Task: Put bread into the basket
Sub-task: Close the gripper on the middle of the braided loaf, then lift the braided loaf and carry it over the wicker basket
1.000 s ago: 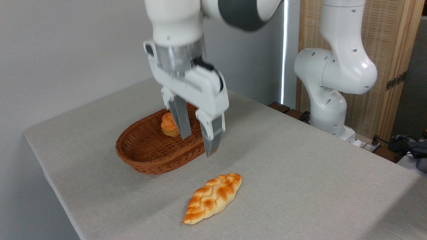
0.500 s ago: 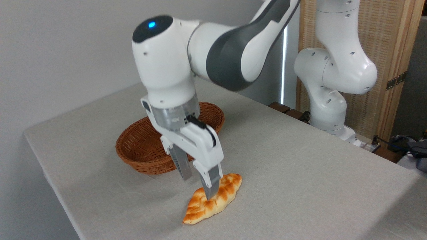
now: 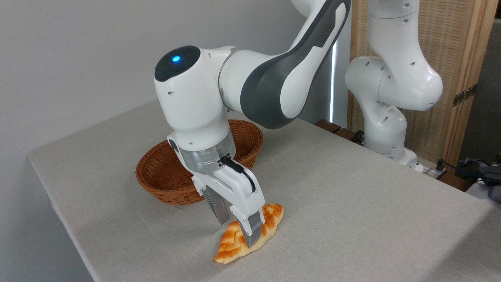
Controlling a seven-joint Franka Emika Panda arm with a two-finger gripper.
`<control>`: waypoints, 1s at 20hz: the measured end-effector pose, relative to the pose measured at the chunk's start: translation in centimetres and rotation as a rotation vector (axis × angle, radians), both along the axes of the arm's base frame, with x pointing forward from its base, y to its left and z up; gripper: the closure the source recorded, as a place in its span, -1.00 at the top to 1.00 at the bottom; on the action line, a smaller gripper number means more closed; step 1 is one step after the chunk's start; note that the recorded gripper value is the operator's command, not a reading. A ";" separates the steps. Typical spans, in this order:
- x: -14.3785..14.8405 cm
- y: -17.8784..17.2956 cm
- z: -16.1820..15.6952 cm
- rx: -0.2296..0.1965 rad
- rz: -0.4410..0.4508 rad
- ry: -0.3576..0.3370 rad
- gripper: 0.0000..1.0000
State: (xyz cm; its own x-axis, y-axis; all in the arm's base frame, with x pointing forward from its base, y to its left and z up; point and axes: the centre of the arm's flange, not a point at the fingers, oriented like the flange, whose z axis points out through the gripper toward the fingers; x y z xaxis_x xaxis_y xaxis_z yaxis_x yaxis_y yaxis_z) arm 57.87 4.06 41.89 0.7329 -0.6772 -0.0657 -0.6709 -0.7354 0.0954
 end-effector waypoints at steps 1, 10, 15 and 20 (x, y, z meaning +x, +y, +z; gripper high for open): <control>0.1 0.1 -0.2 0.011 -0.004 0.000 1.00; 0.4 0.4 -2.2 0.027 -0.012 0.031 0.43; 0.4 0.4 -2.3 0.026 -0.013 0.033 -0.37; 0.4 0.4 -2.3 0.026 -0.013 0.033 -0.37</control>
